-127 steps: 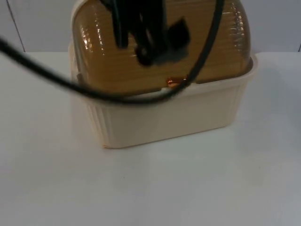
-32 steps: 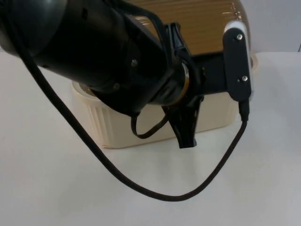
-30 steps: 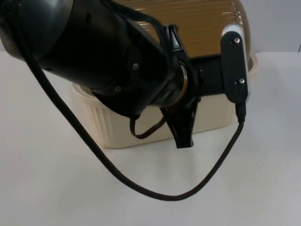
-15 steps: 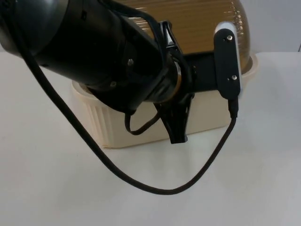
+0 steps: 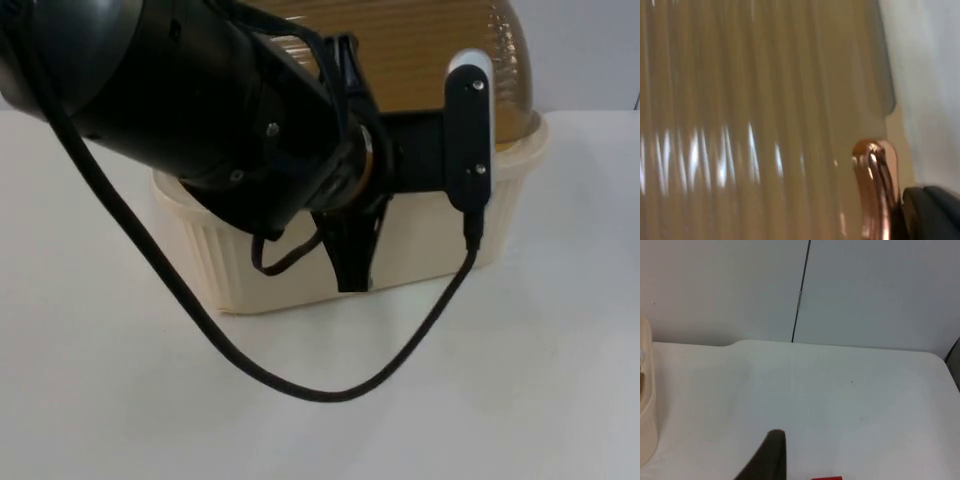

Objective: Open the box lid with the left hand, place the block into the box with the right hand, then close the box lid with the left hand.

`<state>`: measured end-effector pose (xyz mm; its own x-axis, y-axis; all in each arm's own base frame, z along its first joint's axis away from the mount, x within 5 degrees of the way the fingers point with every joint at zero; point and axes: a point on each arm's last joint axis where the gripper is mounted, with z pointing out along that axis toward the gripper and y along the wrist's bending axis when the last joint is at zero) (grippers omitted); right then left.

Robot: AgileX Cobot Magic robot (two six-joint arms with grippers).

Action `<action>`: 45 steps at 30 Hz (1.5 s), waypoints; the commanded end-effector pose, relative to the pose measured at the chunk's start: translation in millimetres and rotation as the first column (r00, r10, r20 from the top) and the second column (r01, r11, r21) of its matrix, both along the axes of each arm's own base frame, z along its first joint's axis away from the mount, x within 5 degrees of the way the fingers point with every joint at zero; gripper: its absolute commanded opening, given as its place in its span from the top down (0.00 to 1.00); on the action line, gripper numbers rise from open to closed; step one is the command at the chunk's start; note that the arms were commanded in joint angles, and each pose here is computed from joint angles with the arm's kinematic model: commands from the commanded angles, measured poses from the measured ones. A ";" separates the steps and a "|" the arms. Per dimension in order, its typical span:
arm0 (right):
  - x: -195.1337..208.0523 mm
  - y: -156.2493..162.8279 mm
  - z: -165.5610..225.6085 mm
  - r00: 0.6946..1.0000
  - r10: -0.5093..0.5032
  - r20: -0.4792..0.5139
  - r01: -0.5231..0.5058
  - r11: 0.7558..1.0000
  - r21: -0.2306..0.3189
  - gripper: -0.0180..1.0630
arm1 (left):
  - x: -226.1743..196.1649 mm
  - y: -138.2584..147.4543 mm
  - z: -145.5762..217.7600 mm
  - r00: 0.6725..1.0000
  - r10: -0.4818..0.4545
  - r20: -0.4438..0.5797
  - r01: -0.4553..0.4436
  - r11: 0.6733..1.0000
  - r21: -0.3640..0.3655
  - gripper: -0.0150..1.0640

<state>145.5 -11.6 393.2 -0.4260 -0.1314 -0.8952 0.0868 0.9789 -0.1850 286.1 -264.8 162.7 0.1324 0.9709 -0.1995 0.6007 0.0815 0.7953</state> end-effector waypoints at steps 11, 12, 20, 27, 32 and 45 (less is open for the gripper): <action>-0.5 0.2 3.7 1.000 -0.002 0.020 0.002 1.000 0.007 0.01 | 8.7 1.1 12.5 0.996 0.028 0.084 -0.032 0.999 0.043 0.99; -0.5 0.2 3.7 1.000 -0.002 0.020 0.002 1.000 0.007 0.01 | 10.4 0.1 15.6 0.995 0.033 0.096 -0.037 0.999 0.039 0.99; -0.5 0.2 3.7 1.000 -0.002 0.020 0.002 1.000 0.007 0.01 | 28.3 -1.3 38.1 0.983 0.052 0.179 -0.060 0.997 0.043 0.99; -0.5 0.2 3.7 1.000 -0.002 0.020 0.002 1.000 0.007 0.01 | 60.0 20.2 57.8 0.966 0.137 0.220 -0.139 0.990 -0.003 0.99; -0.5 0.2 3.7 1.000 -0.002 0.020 0.002 1.000 0.007 0.01 | 64.2 27.1 60.0 0.955 0.174 0.239 -0.179 0.984 0.002 0.99; -0.5 0.2 3.7 1.000 -0.002 0.020 0.002 1.000 0.007 0.01 | 13.9 2.3 67.4 0.945 0.262 -0.194 -0.316 0.885 -0.341 0.99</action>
<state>145.5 -11.6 393.2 -0.4246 -0.1165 -0.8979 0.0933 0.9808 -0.1714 317.7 -260.5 223.2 -0.0940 0.9122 -0.3988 0.5306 0.3849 0.7552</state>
